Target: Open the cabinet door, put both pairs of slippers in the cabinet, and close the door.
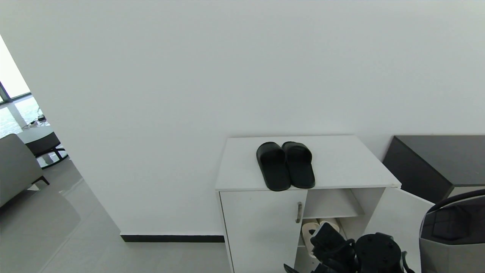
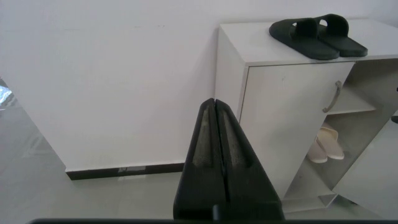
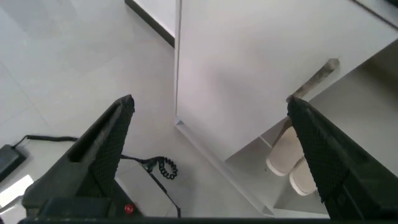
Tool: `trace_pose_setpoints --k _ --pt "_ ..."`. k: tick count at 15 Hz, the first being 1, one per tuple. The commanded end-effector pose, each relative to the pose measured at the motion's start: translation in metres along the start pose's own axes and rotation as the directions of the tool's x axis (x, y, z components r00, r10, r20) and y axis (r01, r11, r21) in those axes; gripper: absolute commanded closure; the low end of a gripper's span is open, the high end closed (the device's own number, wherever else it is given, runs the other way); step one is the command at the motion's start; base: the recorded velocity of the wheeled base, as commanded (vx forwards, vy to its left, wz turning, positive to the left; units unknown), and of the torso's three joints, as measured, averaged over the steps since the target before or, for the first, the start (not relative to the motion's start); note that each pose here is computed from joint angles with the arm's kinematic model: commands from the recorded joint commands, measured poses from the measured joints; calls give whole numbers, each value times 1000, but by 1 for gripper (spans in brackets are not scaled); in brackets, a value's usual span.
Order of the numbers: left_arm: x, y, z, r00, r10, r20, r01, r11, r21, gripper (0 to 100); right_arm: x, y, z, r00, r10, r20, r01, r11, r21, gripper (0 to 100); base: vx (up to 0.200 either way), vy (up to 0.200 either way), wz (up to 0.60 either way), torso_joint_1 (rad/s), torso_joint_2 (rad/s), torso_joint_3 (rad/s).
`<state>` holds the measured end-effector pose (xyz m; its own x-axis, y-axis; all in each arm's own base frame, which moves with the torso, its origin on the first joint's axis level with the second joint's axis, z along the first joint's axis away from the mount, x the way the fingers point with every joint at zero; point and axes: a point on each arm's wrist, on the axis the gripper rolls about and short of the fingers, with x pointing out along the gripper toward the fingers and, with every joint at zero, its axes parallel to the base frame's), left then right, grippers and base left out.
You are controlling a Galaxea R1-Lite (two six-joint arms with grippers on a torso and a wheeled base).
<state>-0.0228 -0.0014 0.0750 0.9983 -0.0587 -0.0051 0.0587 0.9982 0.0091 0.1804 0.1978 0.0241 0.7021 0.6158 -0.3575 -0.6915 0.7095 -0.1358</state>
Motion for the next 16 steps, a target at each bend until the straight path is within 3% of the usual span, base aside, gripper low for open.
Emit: trace_pose_setpoints --k 1,3,4,6,8,10,14,16 --pt "0 0 0 1000 0 -1 0 1000 0 100 3 4 27 989 -89 116 86 996 32 0 0 0 0 27 -51 -32" --pt "0 0 0 1000 0 -1 0 1000 0 100 -2 5 48 987 -138 83 133 989 62 0 0 0 0 0 0 0" --pt "0 0 0 1000 0 -1 0 1000 0 100 -2 7 74 978 -206 -15 206 970 127 0 0 0 0 0 0 0" --pt "0 0 0 1000 0 -1 0 1000 0 100 3 12 112 952 -283 -118 306 902 305 0 0 0 0 0 0 0" --pt "0 0 0 1000 0 -1 0 1000 0 100 13 12 131 913 -371 -171 409 828 384 0 0 0 0 0 0 0" --pt "0 0 0 1000 0 -1 0 1000 0 100 33 13 121 860 -474 -189 509 774 377 0 0 0 0 0 0 0" --pt "0 0 0 1000 0 -1 0 1000 1 100 70 -10 86 825 -549 -133 555 745 370 0 0 0 0 0 0 0" --pt "0 0 0 1000 0 -1 0 1000 0 100 84 -12 70 824 -560 -89 550 750 367 0 0 0 0 0 0 0"
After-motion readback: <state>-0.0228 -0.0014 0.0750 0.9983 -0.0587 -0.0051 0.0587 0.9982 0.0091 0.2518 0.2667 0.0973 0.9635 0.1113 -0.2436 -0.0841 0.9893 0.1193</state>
